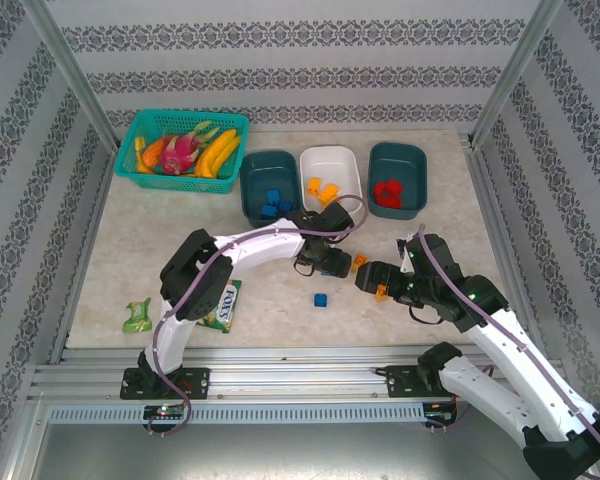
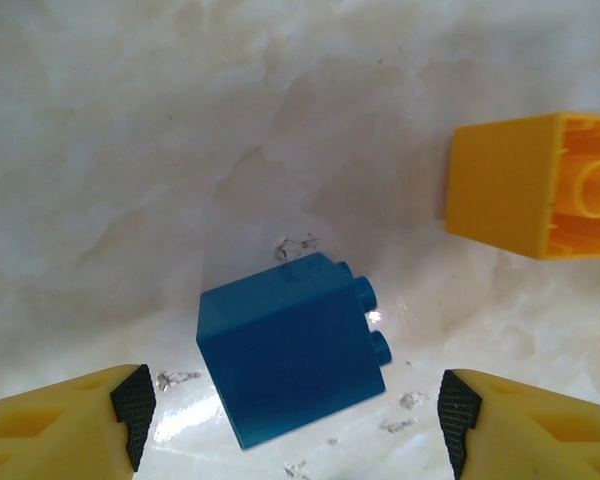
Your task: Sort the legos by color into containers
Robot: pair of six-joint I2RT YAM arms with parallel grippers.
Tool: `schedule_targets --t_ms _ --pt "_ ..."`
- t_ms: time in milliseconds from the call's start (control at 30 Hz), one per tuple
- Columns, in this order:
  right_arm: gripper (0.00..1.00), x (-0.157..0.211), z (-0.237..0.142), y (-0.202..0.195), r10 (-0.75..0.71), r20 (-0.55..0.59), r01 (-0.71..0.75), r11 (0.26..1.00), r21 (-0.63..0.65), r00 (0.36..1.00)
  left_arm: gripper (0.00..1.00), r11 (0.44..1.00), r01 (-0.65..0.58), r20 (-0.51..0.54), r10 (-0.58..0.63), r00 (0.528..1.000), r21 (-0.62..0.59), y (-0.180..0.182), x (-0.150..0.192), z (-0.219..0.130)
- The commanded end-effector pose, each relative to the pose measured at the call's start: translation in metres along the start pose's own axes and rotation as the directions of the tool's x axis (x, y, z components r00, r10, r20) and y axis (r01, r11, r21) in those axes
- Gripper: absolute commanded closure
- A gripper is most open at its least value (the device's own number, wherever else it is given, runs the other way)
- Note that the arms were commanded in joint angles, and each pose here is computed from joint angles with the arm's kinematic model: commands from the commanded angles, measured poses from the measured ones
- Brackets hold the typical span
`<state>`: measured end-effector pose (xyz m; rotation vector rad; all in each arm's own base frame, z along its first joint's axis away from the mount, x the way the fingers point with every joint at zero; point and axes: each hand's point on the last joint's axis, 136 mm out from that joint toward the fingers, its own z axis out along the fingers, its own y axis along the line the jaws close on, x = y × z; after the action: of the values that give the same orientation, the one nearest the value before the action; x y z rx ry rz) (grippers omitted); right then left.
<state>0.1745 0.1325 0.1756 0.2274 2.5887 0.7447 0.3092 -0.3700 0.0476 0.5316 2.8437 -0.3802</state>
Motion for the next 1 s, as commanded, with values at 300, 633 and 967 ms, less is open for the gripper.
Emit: schedule_targets --t_ms 300,633,967 --pt "0.06 0.006 -0.005 -0.002 0.02 0.001 -0.02 1.0 -0.008 1.0 0.58 0.996 -0.013 0.005 0.014 1.0 -0.093 0.002 -0.003 0.014" --pt "0.08 -0.006 -0.009 0.02 -0.046 0.028 0.048 0.995 -0.086 0.999 0.66 0.99 0.096 0.175 -0.076 0.982 -0.107 0.027 -0.043 -0.073" --pt "0.08 -0.041 0.012 0.08 -0.153 0.087 0.17 0.956 -0.241 0.984 0.66 0.953 0.297 0.311 -0.266 0.913 -0.058 0.129 -0.119 -0.116"
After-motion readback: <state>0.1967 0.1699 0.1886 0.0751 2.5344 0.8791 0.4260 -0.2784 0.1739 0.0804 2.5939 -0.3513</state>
